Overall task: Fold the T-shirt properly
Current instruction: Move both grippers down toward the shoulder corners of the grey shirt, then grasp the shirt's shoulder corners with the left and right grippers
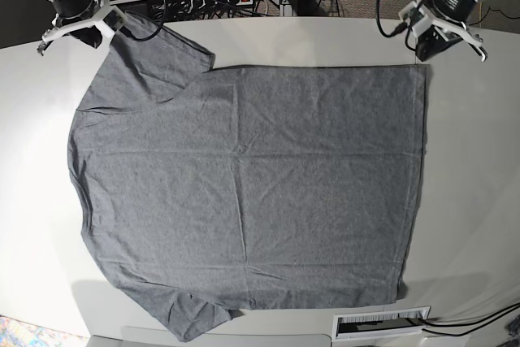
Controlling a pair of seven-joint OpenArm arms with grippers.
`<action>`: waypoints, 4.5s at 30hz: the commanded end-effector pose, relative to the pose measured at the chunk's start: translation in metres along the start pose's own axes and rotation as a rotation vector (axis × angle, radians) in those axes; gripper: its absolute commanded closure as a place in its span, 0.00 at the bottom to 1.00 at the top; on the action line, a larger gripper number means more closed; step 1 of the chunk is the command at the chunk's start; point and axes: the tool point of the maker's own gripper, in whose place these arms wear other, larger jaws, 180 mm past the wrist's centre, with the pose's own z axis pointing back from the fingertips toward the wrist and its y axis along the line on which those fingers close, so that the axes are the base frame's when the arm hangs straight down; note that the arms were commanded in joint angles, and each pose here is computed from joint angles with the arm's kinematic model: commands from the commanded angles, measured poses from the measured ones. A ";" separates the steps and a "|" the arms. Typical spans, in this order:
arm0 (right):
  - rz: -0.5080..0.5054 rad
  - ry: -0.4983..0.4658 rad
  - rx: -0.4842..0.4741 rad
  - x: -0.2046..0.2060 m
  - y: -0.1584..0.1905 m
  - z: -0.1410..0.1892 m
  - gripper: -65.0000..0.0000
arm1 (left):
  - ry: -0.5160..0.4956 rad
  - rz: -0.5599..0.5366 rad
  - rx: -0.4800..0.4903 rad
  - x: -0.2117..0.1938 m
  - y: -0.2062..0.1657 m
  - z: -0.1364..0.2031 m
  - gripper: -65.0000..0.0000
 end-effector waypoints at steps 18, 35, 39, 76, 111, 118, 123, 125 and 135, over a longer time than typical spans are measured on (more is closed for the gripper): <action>0.006 -0.003 -0.030 0.003 -0.009 0.002 0.95 | -0.110 -0.125 -0.180 0.032 -0.054 -0.024 0.76; 0.006 0.007 -0.031 0.001 -0.009 0.002 0.95 | -0.030 -0.309 -0.141 -0.014 -0.019 -0.051 0.68; 0.006 0.007 -0.031 0.001 -0.009 0.002 0.95 | -0.003 -0.352 -0.165 -0.033 -0.015 -0.052 0.68; 0.000 0.037 -0.048 -0.003 -0.014 0.000 0.95 | -0.014 -0.557 -0.246 -0.027 -0.033 -0.044 0.68; 0.041 0.067 -0.076 -0.008 -0.020 0.001 0.95 | -0.024 -0.491 -0.227 -0.008 0.006 -0.072 1.00; 0.040 0.060 -0.085 -0.006 -0.022 0.000 0.95 | 0.004 -0.505 -0.219 -0.002 0.004 -0.061 1.00; 0.038 0.055 -0.094 -0.004 -0.025 -0.001 0.95 | 0.048 -0.580 -0.246 -0.013 -0.005 -0.045 1.00; 0.039 0.056 -0.093 -0.004 -0.025 -0.001 0.95 | 0.059 -0.588 -0.270 -0.020 -0.011 -0.040 1.00; 0.148 0.033 0.134 -0.004 0.010 0.000 0.74 | 0.077 -0.606 -0.299 -0.030 -0.022 -0.031 1.00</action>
